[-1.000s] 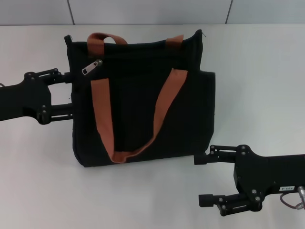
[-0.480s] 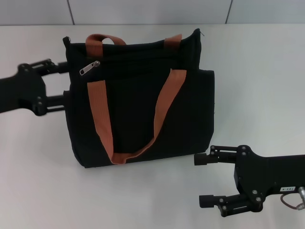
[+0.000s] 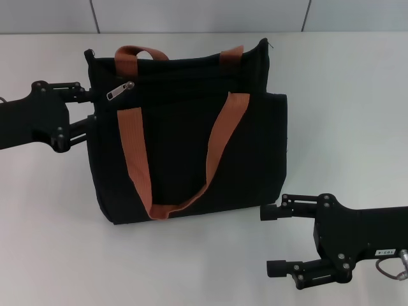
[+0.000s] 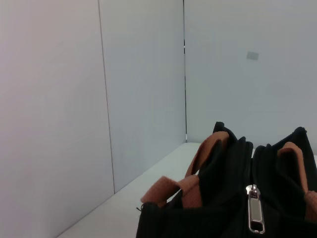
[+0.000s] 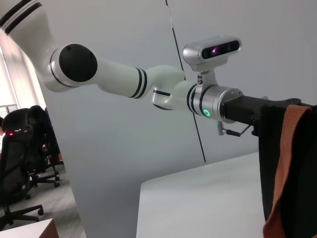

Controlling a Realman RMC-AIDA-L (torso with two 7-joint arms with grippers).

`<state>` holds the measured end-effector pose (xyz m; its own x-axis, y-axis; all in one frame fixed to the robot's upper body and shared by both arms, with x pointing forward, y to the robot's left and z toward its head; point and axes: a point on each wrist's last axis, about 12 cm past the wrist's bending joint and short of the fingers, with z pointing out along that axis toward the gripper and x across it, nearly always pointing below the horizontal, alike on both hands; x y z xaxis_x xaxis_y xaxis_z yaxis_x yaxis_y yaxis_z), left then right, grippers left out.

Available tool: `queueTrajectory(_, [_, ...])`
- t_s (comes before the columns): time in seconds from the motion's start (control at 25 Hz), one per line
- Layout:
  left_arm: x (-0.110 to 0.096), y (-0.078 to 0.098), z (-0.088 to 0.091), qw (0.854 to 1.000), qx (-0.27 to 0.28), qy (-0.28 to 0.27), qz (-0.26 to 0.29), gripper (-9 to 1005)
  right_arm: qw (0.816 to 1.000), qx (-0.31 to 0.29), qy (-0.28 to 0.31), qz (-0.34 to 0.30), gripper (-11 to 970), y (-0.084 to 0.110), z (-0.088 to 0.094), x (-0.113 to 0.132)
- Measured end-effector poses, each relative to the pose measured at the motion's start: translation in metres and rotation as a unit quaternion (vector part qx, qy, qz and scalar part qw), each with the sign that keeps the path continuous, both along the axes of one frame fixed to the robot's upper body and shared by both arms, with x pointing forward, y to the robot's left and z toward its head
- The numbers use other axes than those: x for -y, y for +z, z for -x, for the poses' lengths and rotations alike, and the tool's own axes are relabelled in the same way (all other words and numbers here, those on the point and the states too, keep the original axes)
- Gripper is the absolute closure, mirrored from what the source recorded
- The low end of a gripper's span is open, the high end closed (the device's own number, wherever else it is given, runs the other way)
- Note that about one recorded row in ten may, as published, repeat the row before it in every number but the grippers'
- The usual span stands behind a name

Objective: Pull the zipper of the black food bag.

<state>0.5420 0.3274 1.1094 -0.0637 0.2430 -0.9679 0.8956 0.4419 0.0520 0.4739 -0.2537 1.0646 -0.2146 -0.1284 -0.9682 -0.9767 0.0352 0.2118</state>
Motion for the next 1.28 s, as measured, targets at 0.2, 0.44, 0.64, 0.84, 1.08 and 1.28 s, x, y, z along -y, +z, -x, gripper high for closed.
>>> queueTrajectory(0.2, [-0.002,0.001,0.001,1.0,0.001,-0.001,0.0,588,1.0,-0.001,-0.001,-0.001,156,0.0,0.0,0.0])
queueTrajectory(0.44, [-0.005,0.007,0.006,1.0,0.009,-0.01,0.023,840,1.0,-0.001,-0.006,-0.007,158,0.001,0.0,0.001])
queueTrajectory(0.64, [-0.006,0.011,0.01,0.999,0.017,-0.02,0.042,942,0.998,0.013,-0.001,-0.054,159,0.013,-0.002,-0.002])
queueTrajectory(0.84, [-0.001,0.009,0.012,0.998,0.035,-0.025,0.049,963,0.992,-0.017,-0.014,-0.125,161,0.033,-0.018,-0.012])
queueTrajectory(1.08, [0.003,0.01,0.012,0.997,0.041,-0.025,0.057,963,0.984,-0.123,0.014,-0.132,163,0.064,-0.055,-0.036])
queueTrajectory(1.28, [0.003,0.011,0.012,0.996,0.049,-0.018,0.069,963,0.975,-0.198,0.003,-0.096,165,0.09,-0.09,-0.056])
